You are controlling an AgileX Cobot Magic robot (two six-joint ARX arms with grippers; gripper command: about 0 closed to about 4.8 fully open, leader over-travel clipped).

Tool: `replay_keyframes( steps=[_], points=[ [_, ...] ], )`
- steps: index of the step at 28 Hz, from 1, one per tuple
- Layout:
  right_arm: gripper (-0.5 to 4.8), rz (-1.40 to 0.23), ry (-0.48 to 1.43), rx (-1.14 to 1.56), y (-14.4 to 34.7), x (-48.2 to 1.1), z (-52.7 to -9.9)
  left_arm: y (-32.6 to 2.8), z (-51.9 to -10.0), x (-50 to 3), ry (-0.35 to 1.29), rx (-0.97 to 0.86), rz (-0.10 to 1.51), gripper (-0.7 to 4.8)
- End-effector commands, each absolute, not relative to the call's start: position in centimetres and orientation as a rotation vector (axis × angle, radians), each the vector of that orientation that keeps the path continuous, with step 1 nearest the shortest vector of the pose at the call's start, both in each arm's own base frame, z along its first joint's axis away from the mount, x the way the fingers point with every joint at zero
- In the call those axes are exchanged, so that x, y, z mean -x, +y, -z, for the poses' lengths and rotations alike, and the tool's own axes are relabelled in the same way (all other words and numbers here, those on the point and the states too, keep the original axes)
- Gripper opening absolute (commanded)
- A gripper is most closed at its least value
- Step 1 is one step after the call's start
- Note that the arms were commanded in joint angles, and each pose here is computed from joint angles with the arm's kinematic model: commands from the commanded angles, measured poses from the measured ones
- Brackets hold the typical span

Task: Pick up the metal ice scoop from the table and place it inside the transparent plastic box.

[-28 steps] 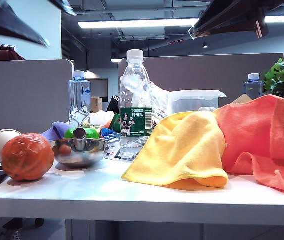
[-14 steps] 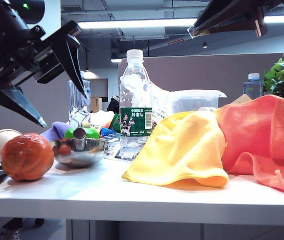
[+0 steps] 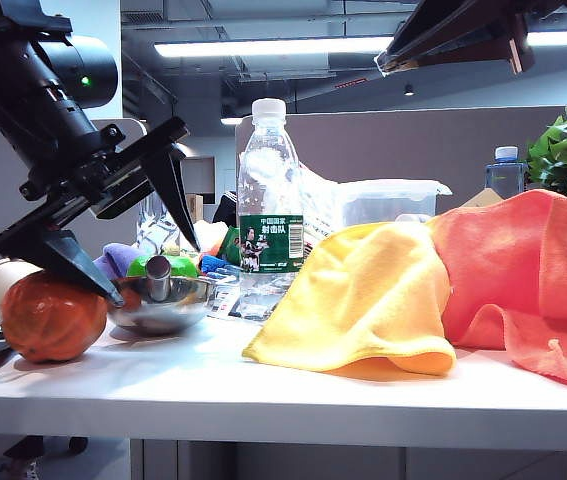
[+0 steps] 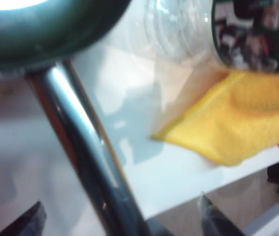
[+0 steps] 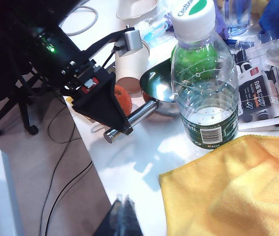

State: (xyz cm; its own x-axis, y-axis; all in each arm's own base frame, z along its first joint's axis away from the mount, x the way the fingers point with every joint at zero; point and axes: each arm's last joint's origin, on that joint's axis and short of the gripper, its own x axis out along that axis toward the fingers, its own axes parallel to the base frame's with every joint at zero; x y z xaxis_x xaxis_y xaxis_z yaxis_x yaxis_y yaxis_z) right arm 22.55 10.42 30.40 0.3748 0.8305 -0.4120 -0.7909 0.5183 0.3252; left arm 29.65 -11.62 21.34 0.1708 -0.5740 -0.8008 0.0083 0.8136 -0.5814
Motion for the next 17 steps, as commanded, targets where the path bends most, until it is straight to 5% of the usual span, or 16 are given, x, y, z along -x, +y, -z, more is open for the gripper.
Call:
replay_keyframes(
  steps=[1,11,14,17],
  points=[
    [-0.02,-1.047,0.552,-0.071,10.4,-22.5,-30.7,-11.8,-21.9,-30.4,1.256,0.509,0.447,4.04],
    [-0.02,-1.047,0.551,-0.071,10.4,-22.5,-30.7,-12.2,-20.0,-31.0,1.32,0.534,0.451,3.89],
    [-0.02,-1.047,0.552,-0.071,10.4,-22.5,-30.7,-12.2,-19.9,-31.2,1.313,0.534,0.454,2.64],
    [-0.02,-1.047,0.551,-0.071,10.4,-22.5,-30.7,-12.3,-19.9,-31.2,1.309,0.533,0.455,2.63]
  ],
)
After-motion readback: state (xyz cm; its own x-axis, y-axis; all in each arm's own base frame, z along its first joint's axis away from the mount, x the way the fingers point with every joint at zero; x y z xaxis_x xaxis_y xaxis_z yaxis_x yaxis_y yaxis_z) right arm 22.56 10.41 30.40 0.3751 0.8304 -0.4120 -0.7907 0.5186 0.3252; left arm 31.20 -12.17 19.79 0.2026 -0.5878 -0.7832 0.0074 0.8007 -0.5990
